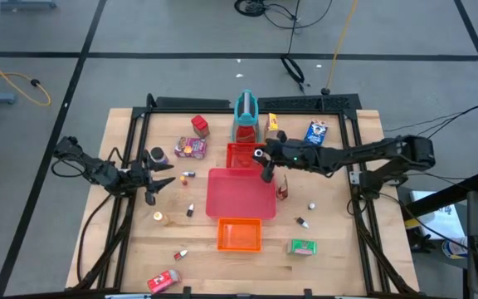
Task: Pick & Place Kitchen Items
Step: Put the big black food coloring bottle into the red bin, then put the small orange food coloring bottle into the red bin
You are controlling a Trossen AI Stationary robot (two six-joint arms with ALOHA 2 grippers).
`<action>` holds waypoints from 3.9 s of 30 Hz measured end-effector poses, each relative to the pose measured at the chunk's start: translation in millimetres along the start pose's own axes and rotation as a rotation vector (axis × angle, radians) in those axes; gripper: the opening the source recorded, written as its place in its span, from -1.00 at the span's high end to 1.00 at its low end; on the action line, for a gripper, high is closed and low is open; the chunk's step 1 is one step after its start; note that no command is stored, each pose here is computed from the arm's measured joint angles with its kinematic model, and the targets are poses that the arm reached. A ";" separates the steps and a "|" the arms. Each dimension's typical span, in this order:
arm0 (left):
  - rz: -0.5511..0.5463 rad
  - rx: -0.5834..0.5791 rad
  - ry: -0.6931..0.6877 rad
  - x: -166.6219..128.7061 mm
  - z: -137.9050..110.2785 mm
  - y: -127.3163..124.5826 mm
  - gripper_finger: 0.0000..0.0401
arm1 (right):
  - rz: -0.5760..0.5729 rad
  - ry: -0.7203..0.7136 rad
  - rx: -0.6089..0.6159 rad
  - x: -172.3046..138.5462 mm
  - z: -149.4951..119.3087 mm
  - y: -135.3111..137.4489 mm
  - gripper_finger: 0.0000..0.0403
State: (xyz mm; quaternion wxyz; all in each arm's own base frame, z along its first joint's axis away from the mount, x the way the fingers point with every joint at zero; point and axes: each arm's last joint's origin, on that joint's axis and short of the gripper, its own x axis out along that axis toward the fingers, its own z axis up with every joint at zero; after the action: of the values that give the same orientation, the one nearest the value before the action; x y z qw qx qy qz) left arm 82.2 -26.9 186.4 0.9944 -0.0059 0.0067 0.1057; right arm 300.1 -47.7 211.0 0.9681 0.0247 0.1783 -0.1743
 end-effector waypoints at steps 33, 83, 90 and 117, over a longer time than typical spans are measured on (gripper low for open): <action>0.000 0.003 0.002 0.0 -0.3 0.0 0.00 | -0.004 -0.044 0.059 3.4 -41.7 -3.8 0.37; 0.000 0.007 0.006 0.0 -0.8 0.0 0.00 | -0.109 -0.074 -0.007 -0.4 -34.4 -12.8 -0.06; -0.001 0.009 0.008 0.0 -0.9 0.0 0.00 | -0.167 0.013 0.002 -23.1 -27.1 -18.2 -0.05; 0.000 0.011 0.011 -0.1 -1.3 0.0 0.00 | -0.285 -0.007 0.180 -91.7 -116.4 -37.1 0.12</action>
State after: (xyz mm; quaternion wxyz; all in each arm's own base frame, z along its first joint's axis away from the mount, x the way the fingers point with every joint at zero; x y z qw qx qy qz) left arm 82.1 -26.9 185.1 0.9943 -0.0008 0.0129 0.1056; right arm 167.7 -39.6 135.1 0.9280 0.0851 0.1605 -0.3253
